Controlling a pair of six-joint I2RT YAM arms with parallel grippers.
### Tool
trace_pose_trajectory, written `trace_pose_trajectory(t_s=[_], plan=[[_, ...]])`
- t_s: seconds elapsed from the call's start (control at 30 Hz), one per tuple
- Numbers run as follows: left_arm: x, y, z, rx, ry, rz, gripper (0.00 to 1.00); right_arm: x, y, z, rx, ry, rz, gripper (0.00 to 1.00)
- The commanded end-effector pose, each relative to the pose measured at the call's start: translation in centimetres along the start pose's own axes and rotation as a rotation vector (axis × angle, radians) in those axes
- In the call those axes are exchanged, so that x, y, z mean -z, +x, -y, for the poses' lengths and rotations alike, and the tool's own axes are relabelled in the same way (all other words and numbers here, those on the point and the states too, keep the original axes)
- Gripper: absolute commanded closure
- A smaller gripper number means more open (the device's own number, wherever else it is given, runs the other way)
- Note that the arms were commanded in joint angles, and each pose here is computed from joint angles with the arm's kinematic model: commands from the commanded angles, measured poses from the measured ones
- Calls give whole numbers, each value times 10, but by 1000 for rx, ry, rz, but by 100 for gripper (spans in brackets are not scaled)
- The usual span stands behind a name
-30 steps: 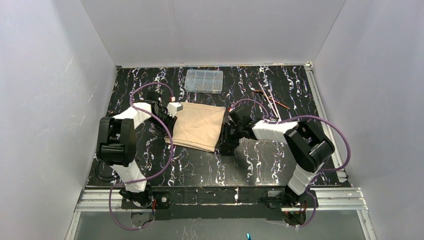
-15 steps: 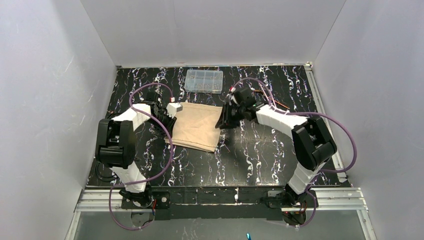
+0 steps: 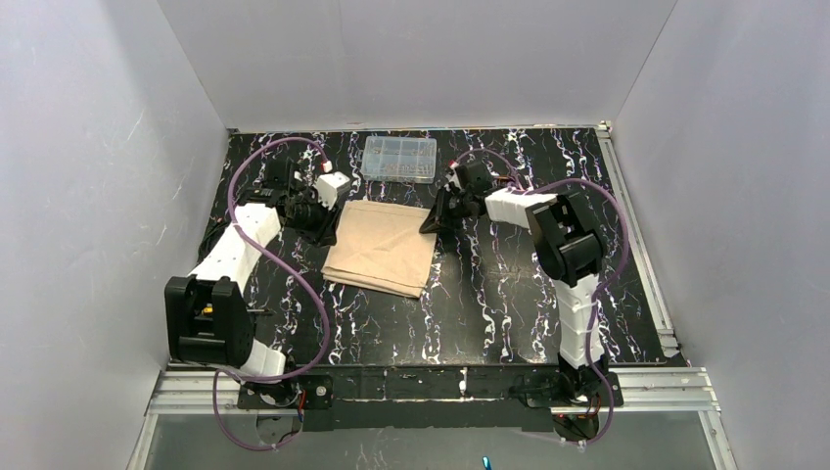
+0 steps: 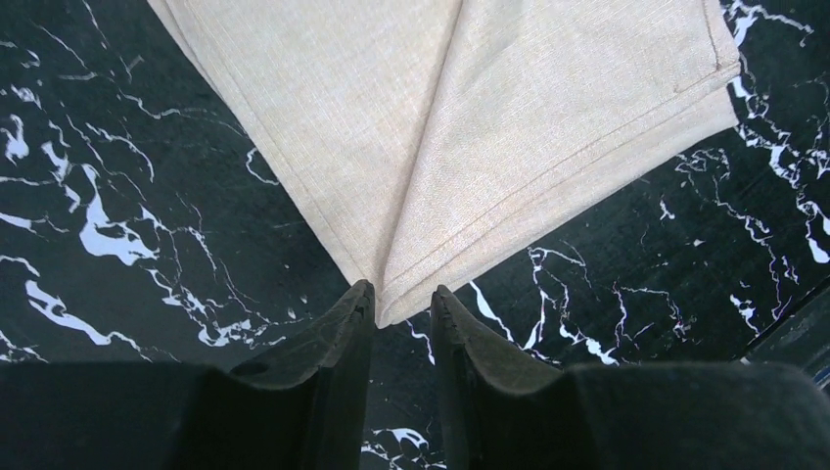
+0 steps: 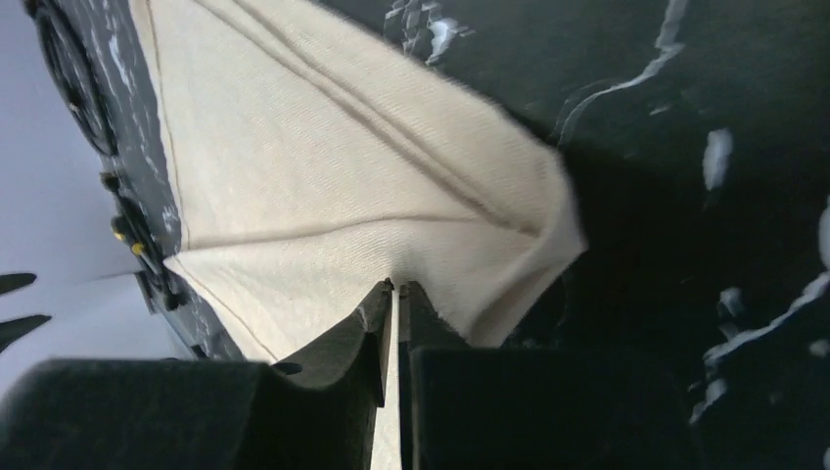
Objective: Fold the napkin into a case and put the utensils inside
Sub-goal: Smooth out the upper triangle-folded napkin at the center of the board.
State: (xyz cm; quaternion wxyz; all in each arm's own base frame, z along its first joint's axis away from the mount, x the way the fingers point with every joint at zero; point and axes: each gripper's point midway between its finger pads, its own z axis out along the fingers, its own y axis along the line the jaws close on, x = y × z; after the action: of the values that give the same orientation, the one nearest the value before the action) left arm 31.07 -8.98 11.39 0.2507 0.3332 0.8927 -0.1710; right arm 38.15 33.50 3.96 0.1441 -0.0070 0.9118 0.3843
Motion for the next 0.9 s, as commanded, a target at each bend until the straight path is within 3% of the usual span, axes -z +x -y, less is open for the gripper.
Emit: trace_pose_trajectory(t_s=[0.0, 0.17, 0.43, 0.87], plan=[[-4, -4, 8, -13, 47, 37, 73, -1, -29, -1, -26, -130, 68, 86], [-36, 15, 1, -20, 66, -28, 78, -4, -21, -1, -89, -237, 27, 87], [-61, 40, 2, -20, 112, -94, 83, 20, -41, -45, -43, -400, 26, 84], [-71, 67, -3, -61, 84, -186, 86, -7, -47, 37, -193, -261, 65, 89]])
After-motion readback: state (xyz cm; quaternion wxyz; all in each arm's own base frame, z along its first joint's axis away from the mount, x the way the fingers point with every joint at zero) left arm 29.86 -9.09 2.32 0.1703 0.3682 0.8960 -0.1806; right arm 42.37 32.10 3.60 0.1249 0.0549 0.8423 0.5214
